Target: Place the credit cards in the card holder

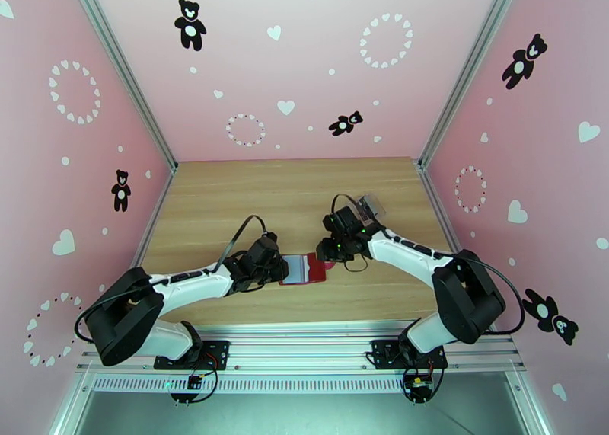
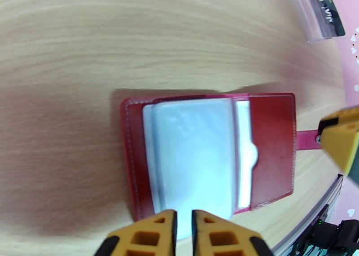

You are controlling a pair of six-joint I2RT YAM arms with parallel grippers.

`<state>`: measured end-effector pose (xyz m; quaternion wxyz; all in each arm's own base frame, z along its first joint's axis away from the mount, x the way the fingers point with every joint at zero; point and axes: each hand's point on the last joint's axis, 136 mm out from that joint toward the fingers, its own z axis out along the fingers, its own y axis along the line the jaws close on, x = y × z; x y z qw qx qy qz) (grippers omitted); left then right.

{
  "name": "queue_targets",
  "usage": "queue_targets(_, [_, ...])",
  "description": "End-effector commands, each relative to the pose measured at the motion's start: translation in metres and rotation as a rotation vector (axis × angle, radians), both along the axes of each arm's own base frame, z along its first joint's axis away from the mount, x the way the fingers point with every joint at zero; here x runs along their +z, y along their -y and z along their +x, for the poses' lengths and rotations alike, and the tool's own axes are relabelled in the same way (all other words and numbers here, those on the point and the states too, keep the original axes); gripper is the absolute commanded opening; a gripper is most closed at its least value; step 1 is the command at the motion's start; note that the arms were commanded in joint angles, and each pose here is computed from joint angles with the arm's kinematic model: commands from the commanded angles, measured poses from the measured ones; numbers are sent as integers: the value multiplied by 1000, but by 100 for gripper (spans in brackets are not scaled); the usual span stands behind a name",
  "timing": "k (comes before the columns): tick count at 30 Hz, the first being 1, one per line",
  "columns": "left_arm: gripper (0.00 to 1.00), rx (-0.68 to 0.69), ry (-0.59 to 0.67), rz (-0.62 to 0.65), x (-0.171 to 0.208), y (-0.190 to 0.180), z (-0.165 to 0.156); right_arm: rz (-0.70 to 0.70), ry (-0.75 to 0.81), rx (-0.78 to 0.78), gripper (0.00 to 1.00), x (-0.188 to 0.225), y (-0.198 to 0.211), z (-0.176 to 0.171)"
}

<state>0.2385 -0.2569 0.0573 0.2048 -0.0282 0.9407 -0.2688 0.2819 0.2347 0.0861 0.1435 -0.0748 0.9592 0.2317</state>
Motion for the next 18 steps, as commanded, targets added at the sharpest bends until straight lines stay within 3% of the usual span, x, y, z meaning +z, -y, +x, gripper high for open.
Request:
queue_targets(1, [18, 1, 46, 16, 21, -4, 8, -51, 95, 28, 43, 33, 13, 22])
queue_targets(11, [20, -12, 62, 22, 32, -12, 8, -281, 219, -23, 54, 76, 88, 110])
queue_targets(18, [21, -11, 42, 8, 28, -17, 6, -369, 141, -102, 61, 57, 141, 144])
